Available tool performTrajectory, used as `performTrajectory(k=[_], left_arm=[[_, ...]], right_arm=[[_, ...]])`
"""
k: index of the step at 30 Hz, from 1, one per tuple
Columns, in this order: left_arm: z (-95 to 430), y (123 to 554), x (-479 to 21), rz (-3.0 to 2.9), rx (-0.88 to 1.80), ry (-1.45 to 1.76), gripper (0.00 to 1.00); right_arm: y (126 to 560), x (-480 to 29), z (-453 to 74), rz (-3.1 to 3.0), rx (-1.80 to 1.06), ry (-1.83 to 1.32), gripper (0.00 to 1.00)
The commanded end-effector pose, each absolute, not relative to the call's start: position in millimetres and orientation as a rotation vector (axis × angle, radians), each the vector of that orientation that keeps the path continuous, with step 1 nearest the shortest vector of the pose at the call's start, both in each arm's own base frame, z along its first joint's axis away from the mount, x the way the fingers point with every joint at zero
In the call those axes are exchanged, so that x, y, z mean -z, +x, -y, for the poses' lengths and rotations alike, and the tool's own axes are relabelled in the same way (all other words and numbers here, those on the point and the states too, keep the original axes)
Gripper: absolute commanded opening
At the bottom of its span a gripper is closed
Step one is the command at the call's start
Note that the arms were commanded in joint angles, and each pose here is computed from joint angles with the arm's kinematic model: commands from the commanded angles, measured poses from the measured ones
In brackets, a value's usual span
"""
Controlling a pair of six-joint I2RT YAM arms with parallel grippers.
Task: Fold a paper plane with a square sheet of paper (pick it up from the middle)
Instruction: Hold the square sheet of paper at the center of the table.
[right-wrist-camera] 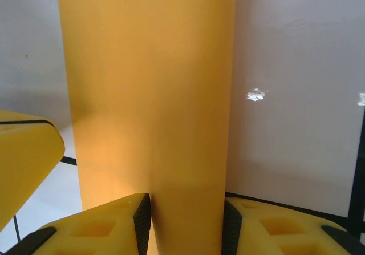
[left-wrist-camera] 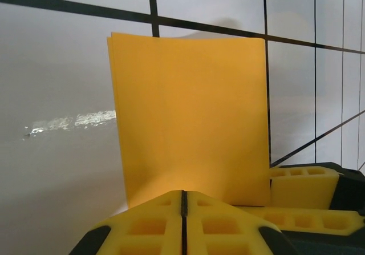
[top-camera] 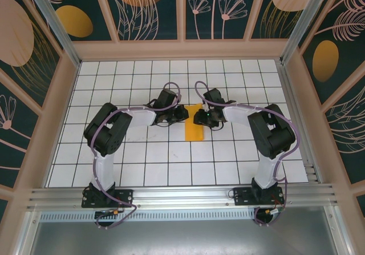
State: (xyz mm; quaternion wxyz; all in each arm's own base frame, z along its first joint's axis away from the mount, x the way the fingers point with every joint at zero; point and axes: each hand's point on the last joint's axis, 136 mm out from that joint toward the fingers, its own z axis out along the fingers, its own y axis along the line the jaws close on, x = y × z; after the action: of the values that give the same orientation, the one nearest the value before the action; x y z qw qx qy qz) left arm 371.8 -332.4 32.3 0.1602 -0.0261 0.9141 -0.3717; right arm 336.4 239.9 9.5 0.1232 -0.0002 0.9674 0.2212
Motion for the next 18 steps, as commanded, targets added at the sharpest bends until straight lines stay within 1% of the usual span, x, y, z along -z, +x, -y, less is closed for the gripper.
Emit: performTrajectory(k=[1, 18], left_arm=[[339, 370, -29, -2.637, 1.056, -0.03, 0.08], [336, 365, -12, -2.699, 1.002, -0.023, 0.06]], right_arm=[[304, 69, -221, -2.991, -0.442, -0.023, 0.41], [304, 72, -221, -2.999, -0.442, -0.025, 0.4]])
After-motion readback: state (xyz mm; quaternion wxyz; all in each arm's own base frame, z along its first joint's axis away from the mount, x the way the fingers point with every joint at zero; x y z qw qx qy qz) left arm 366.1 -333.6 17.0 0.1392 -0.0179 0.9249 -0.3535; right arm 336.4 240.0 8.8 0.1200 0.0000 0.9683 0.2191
